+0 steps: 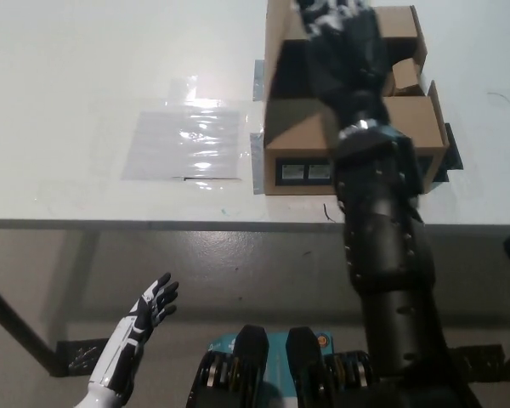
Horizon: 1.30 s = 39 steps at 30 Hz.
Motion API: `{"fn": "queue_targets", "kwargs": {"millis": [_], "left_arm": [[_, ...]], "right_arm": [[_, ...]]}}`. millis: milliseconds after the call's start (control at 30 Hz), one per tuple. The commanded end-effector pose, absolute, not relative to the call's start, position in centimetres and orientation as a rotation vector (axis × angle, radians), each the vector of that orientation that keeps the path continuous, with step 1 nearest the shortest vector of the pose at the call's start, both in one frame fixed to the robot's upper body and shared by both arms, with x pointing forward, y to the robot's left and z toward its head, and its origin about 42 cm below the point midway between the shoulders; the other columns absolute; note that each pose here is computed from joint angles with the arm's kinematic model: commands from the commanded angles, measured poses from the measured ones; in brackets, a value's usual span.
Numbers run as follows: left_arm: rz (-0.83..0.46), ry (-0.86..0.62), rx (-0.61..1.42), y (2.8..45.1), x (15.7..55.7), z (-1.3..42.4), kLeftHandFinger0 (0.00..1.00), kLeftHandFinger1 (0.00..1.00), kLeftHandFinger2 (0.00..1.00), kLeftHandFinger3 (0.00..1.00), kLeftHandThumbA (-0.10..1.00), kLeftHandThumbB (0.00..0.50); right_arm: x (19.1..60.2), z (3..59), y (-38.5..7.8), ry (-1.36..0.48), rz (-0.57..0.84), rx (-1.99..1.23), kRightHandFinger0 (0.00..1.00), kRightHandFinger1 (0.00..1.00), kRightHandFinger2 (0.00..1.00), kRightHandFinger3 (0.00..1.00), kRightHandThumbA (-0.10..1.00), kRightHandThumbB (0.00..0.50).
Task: A small storage box is placed at the center of the table and the robot uses its right hand to slide under its lid and push it upwards to open it
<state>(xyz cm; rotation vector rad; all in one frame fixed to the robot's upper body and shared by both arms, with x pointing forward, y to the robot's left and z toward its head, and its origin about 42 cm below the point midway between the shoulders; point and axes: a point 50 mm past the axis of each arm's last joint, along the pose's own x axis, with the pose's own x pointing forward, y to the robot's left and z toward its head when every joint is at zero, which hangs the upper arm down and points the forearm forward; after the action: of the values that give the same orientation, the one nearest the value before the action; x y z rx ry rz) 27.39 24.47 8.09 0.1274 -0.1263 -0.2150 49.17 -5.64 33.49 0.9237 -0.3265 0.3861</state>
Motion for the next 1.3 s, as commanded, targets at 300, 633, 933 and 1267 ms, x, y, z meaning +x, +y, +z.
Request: {"fn": "queue_targets", "kwargs": {"millis": [300, 633, 933, 1267], "left_arm": [[-0.251, -0.204, 0.151, 24.4, 28.4, 10.1, 1.00, 1.00, 1.00, 1.00, 1.00, 0.300], [-0.270, -0.209, 0.170, 24.2, 29.0, 10.5, 1.00, 1.00, 1.00, 1.00, 1.00, 0.310], [-0.270, -0.208, 0.188, 24.4, 29.7, 10.9, 1.00, 1.00, 1.00, 1.00, 1.00, 0.336], [-0.272, -0.204, 0.192, 24.3, 29.6, 10.9, 1.00, 1.00, 1.00, 1.00, 1.00, 0.352]], "right_arm": [[48.1, 36.2, 3.2, -0.311, 0.548, 0.683, 1.00, 1.00, 1.00, 1.00, 1.00, 0.294], [49.3, 31.8, 4.7, -0.157, 0.554, 0.557, 1.00, 1.00, 1.00, 1.00, 1.00, 0.299], [51.6, 29.2, 2.5, -0.116, 0.478, 0.496, 1.00, 1.00, 1.00, 1.00, 1.00, 0.309], [52.3, 28.6, 1.6, -0.107, 0.444, 0.520, 1.00, 1.00, 1.00, 1.00, 1.00, 0.313]]}}
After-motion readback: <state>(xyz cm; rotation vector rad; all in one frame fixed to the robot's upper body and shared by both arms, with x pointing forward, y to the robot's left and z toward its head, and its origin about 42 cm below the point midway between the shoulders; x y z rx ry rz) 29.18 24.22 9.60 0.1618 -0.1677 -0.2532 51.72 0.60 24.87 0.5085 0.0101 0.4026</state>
